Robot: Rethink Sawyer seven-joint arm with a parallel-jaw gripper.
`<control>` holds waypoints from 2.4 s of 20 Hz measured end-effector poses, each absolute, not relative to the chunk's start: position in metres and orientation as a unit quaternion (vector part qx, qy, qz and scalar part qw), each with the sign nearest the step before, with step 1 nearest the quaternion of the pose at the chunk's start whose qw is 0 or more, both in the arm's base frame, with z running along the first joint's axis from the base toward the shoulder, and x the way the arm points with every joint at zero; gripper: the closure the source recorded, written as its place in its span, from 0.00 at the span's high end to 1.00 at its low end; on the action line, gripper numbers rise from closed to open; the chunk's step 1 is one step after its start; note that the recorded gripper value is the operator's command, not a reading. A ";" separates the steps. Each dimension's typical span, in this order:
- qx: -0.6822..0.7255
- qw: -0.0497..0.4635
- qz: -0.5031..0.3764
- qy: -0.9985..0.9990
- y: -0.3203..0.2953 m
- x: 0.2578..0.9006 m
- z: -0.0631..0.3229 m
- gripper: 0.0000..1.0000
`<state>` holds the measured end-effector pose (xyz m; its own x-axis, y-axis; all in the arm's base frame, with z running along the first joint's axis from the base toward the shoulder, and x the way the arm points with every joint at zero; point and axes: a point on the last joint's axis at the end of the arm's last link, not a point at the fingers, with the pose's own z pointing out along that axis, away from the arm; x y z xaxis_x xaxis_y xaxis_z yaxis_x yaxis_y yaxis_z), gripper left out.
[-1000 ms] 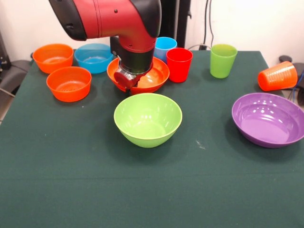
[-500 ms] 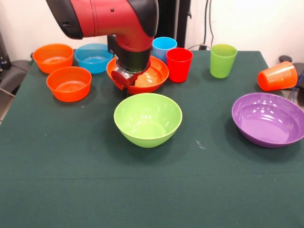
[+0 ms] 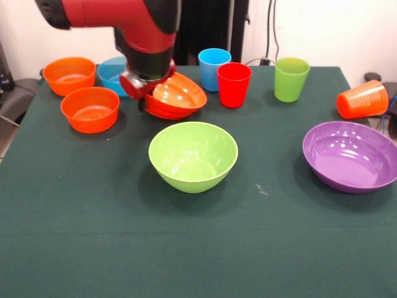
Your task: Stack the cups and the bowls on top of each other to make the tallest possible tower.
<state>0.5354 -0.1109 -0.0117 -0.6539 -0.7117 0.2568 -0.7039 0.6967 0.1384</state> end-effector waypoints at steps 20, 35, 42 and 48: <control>0.274 0.077 -0.104 -0.953 -0.160 0.560 0.074 0.00; 0.261 0.028 -0.187 -0.947 -0.130 0.577 0.098 0.00; 0.268 0.000 -0.192 -0.944 -0.116 0.589 0.098 0.00; 0.268 -0.008 -0.189 -0.945 -0.115 0.591 0.097 0.00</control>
